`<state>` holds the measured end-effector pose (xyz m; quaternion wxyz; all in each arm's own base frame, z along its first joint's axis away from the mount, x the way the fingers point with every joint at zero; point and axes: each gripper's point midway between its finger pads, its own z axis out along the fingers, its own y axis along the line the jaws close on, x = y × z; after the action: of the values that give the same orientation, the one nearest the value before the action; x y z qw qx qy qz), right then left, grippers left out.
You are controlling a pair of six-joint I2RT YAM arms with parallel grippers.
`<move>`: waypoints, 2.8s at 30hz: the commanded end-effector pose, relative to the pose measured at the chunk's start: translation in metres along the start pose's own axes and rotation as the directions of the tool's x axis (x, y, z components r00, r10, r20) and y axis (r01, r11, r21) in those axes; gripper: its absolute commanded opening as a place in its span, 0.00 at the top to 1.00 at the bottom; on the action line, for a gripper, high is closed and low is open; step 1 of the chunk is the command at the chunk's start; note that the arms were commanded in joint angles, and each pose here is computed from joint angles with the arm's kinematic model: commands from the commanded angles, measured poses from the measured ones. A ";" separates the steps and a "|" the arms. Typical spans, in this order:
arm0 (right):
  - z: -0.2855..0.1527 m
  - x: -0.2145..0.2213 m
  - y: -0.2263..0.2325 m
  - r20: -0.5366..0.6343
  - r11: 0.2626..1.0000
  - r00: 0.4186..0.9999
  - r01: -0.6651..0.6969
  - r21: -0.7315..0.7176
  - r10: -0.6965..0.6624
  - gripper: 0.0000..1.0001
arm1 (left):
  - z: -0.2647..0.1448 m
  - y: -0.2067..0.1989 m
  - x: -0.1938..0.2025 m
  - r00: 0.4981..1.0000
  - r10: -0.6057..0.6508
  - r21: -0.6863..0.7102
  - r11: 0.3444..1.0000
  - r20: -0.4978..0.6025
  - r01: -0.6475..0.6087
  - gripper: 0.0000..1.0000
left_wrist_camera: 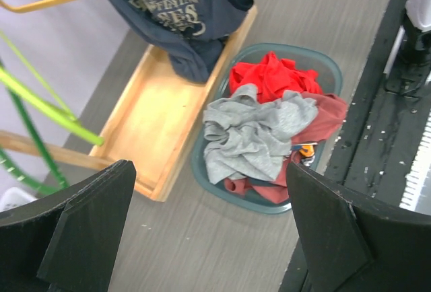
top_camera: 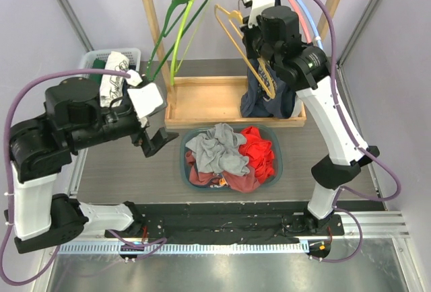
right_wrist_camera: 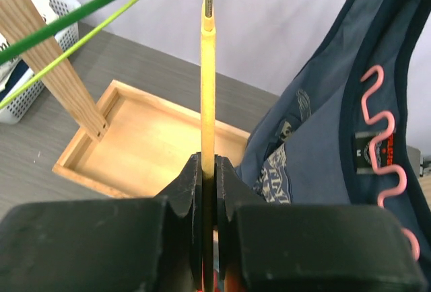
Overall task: Remove the tank top from the hanger
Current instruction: Place the hanger at the clothesline.
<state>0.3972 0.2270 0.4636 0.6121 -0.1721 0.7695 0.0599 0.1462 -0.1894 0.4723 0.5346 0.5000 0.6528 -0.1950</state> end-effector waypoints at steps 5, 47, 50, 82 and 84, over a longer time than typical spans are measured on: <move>-0.011 -0.064 -0.013 0.219 0.998 0.975 -0.057 0.034 0.048 0.99 | -0.018 0.010 0.012 0.998 0.056 -0.053 0.997 -0.016 -0.057 0.00; 0.083 -0.058 0.016 0.261 0.998 0.965 -0.034 0.045 0.021 0.99 | -0.034 0.016 0.026 1.000 0.009 -0.103 0.995 -0.026 -0.011 0.00; 0.087 -0.056 0.018 0.262 0.999 0.965 -0.039 0.037 0.028 0.99 | -0.034 0.016 0.028 1.000 0.003 -0.103 0.995 -0.028 -0.006 0.00; 0.089 -0.034 0.079 0.216 0.985 0.975 -0.021 -0.171 0.058 0.71 | -0.019 0.023 0.034 0.997 -0.034 -0.108 0.994 -0.063 0.027 0.00; 0.082 -0.032 0.078 0.204 0.983 0.977 -0.024 -0.182 0.061 0.70 | -0.017 0.022 0.034 0.997 -0.037 -0.102 0.994 -0.062 0.030 0.00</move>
<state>0.4791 0.3363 0.4429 0.6691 -0.2010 0.7040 0.1277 0.1565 -0.1461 0.4511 0.5308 0.4696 0.6904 -0.1449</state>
